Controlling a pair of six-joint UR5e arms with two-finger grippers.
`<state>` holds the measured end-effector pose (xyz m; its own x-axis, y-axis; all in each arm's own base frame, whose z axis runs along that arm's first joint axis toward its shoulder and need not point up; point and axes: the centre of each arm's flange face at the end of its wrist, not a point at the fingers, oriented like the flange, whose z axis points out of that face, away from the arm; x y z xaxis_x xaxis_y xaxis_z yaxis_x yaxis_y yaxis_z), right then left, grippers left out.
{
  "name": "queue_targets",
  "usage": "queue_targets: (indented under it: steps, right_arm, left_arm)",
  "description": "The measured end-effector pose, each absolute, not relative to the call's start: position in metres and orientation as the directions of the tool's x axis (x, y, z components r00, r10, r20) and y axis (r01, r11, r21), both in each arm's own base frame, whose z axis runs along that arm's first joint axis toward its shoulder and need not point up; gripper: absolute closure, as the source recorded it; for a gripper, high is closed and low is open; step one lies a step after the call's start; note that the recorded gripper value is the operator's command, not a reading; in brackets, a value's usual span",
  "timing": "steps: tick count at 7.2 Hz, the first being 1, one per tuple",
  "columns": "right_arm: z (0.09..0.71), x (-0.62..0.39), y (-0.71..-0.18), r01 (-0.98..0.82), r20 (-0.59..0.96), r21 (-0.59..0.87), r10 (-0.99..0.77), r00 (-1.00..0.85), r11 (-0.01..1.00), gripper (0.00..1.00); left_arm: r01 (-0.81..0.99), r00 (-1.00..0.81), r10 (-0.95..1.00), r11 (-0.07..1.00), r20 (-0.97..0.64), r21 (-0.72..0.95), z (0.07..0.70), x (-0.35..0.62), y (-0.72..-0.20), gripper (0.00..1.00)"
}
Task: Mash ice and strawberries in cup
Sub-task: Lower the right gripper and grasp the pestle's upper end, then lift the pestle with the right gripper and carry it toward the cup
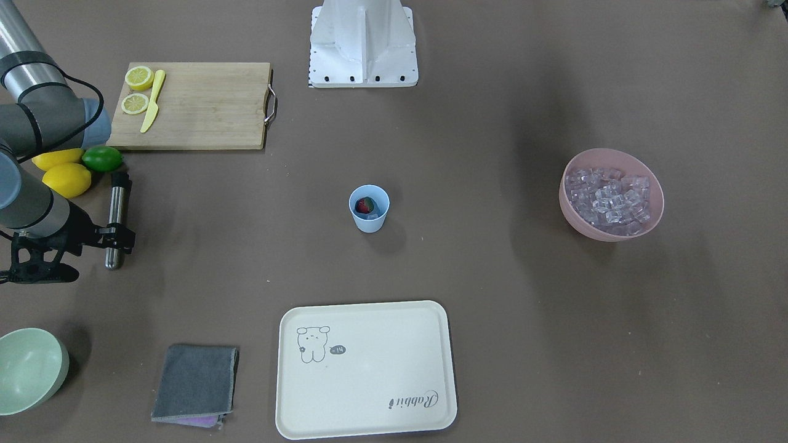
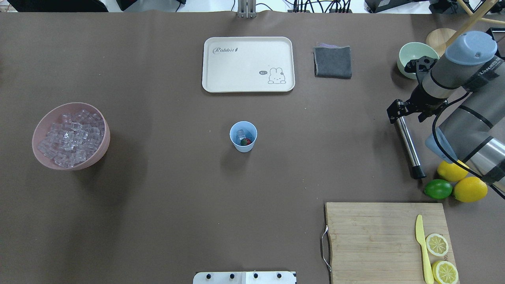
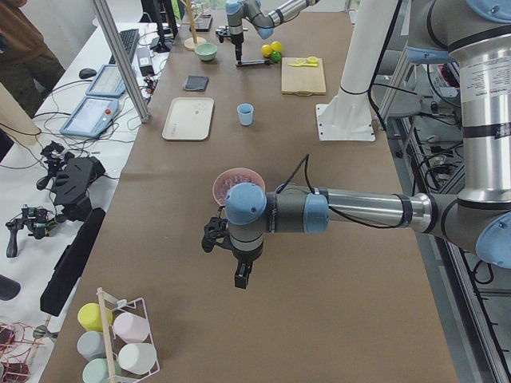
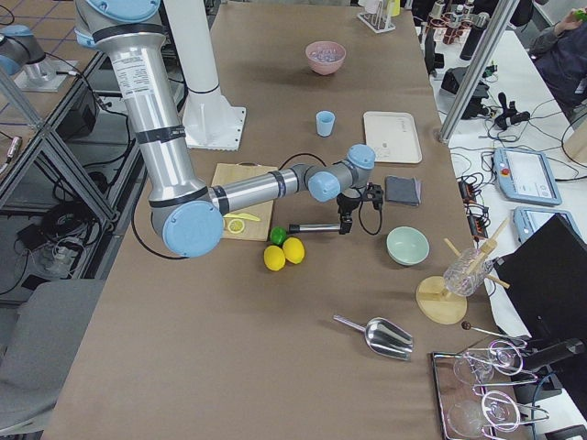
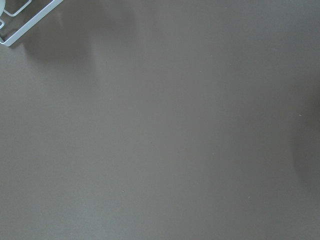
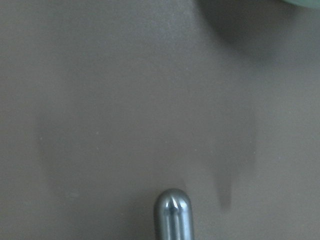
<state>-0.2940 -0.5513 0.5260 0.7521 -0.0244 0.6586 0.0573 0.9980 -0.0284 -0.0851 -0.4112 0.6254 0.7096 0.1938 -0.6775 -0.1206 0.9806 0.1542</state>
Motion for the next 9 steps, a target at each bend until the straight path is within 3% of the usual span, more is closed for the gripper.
queue_targets:
  steps: [4,5,7,9]
  right_arm:
    - [0.536,-0.303,-0.539,0.078,0.651,-0.041,-0.033,0.758,0.996,0.31]
    - [0.537,-0.306,-0.537,0.085,0.650,-0.041,-0.037,0.759,0.996,0.46]
    - [0.537,-0.309,-0.535,0.090,0.648,-0.039,-0.043,0.760,0.995,1.00]
    - [0.535,-0.310,-0.534,0.095,0.650,-0.034,-0.051,0.758,0.995,1.00]
  left_arm:
    - [-0.121,0.710,0.197,0.980,-0.676,0.159,0.624,-0.085,-0.412,0.01]
    - [-0.121,0.710,0.199,0.979,-0.676,0.162,0.624,-0.085,-0.412,0.01]
    - [-0.121,0.710,0.206,0.978,-0.673,0.172,0.623,-0.085,-0.413,0.01]
    - [-0.121,0.710,0.208,0.977,-0.672,0.175,0.623,-0.085,-0.413,0.01]
